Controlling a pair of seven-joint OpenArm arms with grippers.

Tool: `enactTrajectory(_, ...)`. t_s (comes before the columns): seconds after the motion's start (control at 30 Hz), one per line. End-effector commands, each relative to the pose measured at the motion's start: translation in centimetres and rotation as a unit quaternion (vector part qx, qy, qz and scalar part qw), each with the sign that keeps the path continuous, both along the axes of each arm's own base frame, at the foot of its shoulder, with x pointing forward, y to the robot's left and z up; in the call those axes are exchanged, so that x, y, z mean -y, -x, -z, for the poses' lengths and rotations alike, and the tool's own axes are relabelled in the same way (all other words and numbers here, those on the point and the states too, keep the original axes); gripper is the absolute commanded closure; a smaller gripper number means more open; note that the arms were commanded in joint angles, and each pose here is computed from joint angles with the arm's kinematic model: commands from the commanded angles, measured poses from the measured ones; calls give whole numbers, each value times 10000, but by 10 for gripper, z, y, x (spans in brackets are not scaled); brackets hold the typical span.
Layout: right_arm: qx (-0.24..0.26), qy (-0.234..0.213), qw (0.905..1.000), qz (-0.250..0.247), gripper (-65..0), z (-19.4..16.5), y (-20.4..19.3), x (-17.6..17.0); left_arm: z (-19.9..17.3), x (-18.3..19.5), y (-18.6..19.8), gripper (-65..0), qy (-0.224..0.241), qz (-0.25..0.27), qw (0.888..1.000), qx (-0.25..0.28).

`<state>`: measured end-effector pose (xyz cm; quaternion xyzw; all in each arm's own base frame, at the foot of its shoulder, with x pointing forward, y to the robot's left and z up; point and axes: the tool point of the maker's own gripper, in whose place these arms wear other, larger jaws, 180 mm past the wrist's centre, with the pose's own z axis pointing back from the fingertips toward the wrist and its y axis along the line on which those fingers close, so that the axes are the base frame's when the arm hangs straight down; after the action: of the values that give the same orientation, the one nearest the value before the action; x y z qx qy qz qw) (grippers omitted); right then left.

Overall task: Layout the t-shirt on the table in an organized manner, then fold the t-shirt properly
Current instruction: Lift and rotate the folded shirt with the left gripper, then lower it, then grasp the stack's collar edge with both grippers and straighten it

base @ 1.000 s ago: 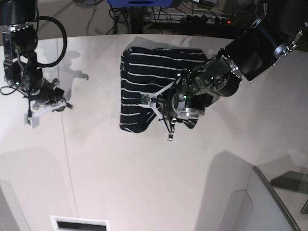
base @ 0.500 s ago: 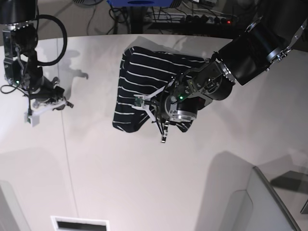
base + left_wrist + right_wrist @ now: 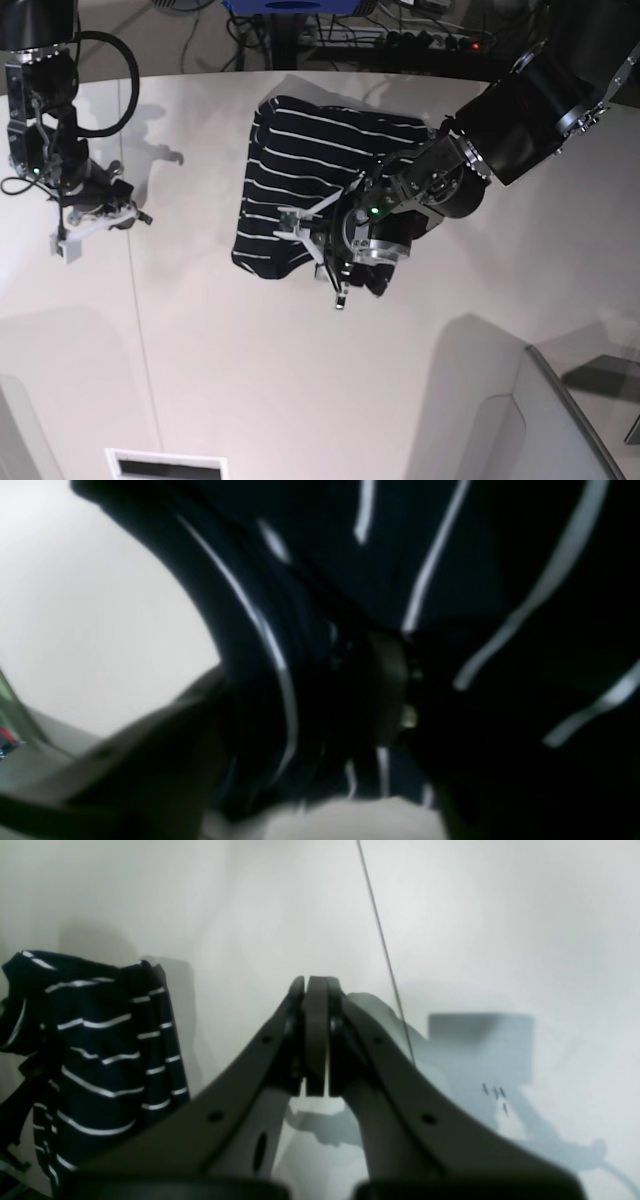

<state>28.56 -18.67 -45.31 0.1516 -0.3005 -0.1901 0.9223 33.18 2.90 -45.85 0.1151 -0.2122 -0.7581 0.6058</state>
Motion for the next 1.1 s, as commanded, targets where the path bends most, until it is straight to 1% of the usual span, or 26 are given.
enactTrajectory(0.0, 216, 66, 9997, -4, 0, -11, -11, 6, -23, 6, -20, -334, 54, -32, 9994, 330)
enactTrajectory(0.1, 223, 66, 9997, -3, 0, -12, -11, 6, -51, 13, -33, -377, -40, 42, 9975, 711)
enactTrajectory(0.13, 223, 66, 9997, -3, 0, -12, -11, 6, -59, 16, -34, -382, -73, 143, 9970, 758)
enactTrajectory(0.2, 221, 65, 9997, -11, 0, -11, -11, 5, -73, 19, -32, -385, -304, 400, 9954, 816)
enactTrajectory(0.23, 219, 64, 9997, -20, 0, -11, -11, 5, -81, 22, -33, -385, -314, 434, 9943, 919)
enactTrajectory(0.27, 227, 61, 9997, -49, 0, -12, -11, 3, -92, 23, -35, -380, -305, 404, 9930, 1065)
enactTrajectory(0.37, 203, 29, 9997, -159, 0, -16, -7, -3, -120, 24, -43, -370, -25, 205, 9905, 1362)
enactTrajectory(0.4, 206, 6, 9995, -253, 0, -21, -5, -8, -122, 23, -40, -355, 119, 103, 9910, 1332)
enactTrajectory(0.43, 234, -38, 9990, -381, 0, -28, -4, -16, -122, 18, -37, -313, 238, -63, 9912, 1304)
enactTrajectory(0.47, 266, -72, 9981, -559, 0, -36, -2, -26, -123, 14, -35, -253, 356, -222, 9908, 1289)
enactTrajectory(0.5, 325, -115, 9961, -807, 0, -46, 1, -41, -121, 10, -28, -165, 513, -408, 9903, 1223)
enactTrajectory(0.53, 370, -170, 9932, -1088, 0, -54, 6, -59, -118, 4, -20, -64, 660, -604, 9896, 1128)
enactTrajectory(0.57, 417, -231, 9893, -1377, 0, -63, 10, -77, -111, -5, -10, 0, 760, -819, 9887, 1002)
enactTrajectory(0.6, 465, -287, 9852, -1623, 0, -70, 14, -93, -107, -13, -2, 0, 835, -1012, 9870, 927)
enactTrajectory(0.67, 435, -422, 9740, -2181, 0, -75, 27, -129, -92, -34, 17, 0, 939, -1464, 9824, 684)
enactTrajectory(0.73, 453, -519, 9627, -2616, 0, -79, 32, -158, -77, -48, 34, 0, 1161, -1767, 9764, 440)
enactTrajectory(0.8, 387, -597, 9521, -2973, 0, -75, 39, -182, -65, -61, 51, 0, 1437, -2001, 9689, 249)
enactTrajectory(0.83, 368, -629, 9469, -3131, 0, -75, 42, -193, -62, -69, 54, 0, 1594, -2222, 9615, 282)
enactTrajectory(0.93, 235, -787, 9350, -3450, 0, -70, 52, -224, -49, -96, 62, 0, 1828, -2754, 9433, 293)
enactTrajectory(0.97, 169, -831, 9319, -3526, 0, -66, 58, -231, -45, -103, 65, 0, 1852, -2870, 9395, 250)
enactTrajectory(1.03, 87, -906, 9260, -3663, 0, -62, 63, -245, -34, -112, 74, 0, 1832, -3006, 9359, 121)
enactTrajectory(1.07, -13, -923, 9233, -3727, 0, -56, 68, -250, -28, -110, 80, 0, 1878, -3020, 9346, 33)
